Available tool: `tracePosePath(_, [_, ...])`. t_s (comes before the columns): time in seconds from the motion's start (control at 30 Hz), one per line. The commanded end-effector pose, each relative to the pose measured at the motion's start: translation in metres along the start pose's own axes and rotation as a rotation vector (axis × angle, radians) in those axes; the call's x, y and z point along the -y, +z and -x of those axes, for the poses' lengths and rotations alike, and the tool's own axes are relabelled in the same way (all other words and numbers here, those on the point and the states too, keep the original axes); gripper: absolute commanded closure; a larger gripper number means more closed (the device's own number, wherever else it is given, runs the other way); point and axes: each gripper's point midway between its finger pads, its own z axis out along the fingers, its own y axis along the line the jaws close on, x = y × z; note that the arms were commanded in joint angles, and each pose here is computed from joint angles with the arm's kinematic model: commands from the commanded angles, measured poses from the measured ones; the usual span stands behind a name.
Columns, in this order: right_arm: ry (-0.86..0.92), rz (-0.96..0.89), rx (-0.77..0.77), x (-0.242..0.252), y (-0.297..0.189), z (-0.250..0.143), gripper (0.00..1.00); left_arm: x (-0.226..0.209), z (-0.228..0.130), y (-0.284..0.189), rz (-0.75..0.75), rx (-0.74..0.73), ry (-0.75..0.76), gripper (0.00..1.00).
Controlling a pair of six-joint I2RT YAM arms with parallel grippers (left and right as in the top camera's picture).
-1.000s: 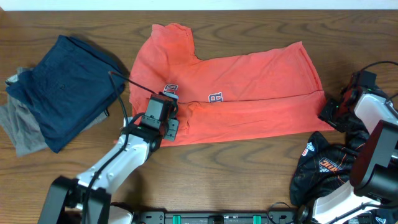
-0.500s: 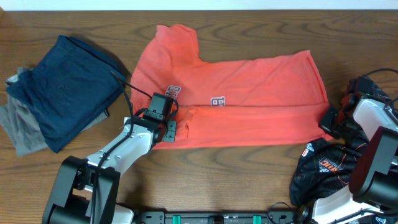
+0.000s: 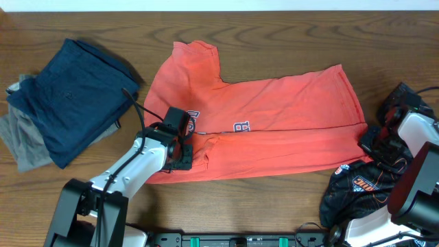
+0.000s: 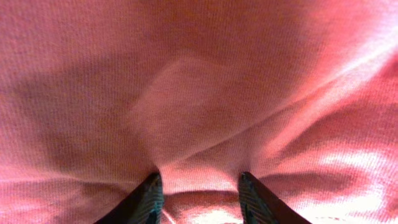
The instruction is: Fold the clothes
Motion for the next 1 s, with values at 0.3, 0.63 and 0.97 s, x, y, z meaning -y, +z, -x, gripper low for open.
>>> tracePosePath(0.3, [-0.230, 0.440, 0.283, -0.066, -0.127, 0.033, 0.57, 0.010, 0.115, -0.106, 0.000, 0.368, 0.114, 0.13])
tracePosePath(0.63, [-0.357, 0.463, 0.232, -0.081, -0.134, 0.001, 0.53, -0.025, 0.233, -0.105, -0.141, 0.472, 0.046, 0.08])
tracePosePath(0.97, [-0.373, 0.458, 0.203, -0.084, -0.132, -0.008, 0.53, -0.049, 0.309, -0.044, -0.179, 0.604, 0.082, 0.14])
